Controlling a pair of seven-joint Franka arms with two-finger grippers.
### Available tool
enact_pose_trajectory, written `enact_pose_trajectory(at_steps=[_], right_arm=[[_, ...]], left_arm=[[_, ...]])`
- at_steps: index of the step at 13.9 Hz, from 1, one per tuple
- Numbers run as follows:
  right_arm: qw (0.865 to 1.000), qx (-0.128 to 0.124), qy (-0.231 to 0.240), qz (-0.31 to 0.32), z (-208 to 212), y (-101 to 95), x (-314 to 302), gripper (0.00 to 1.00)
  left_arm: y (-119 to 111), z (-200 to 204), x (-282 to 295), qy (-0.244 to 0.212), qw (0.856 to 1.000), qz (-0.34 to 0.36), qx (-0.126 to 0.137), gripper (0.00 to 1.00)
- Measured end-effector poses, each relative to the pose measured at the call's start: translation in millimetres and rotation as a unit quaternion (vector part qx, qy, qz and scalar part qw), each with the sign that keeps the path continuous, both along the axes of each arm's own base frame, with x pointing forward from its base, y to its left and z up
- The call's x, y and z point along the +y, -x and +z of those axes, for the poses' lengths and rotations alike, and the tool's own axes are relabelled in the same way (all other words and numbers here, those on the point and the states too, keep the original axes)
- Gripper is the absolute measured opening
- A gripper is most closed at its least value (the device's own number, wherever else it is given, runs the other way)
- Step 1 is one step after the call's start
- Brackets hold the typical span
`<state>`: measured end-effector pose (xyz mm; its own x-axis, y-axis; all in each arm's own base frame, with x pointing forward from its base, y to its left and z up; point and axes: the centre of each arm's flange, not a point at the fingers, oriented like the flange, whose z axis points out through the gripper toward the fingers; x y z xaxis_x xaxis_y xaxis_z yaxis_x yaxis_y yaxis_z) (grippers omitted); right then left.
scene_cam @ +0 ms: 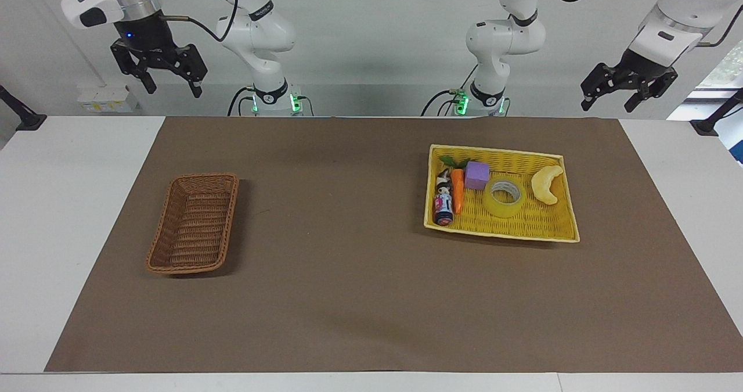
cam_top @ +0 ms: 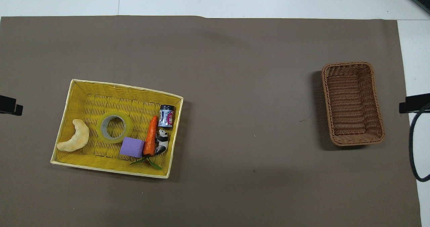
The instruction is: Move tape to another basket
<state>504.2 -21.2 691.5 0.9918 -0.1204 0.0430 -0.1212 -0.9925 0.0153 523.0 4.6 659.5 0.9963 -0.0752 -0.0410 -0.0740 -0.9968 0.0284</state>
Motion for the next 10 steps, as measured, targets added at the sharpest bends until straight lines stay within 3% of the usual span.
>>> enact_pose_trajectory(at_steps=[10], right_arm=[[1.000, 0.000, 0.000, 0.000, 0.0, 0.0, 0.0, 1.00]], left_arm=[[-21.3, -67.4, -4.7, 0.000, 1.000, -0.002, -0.025, 1.00]])
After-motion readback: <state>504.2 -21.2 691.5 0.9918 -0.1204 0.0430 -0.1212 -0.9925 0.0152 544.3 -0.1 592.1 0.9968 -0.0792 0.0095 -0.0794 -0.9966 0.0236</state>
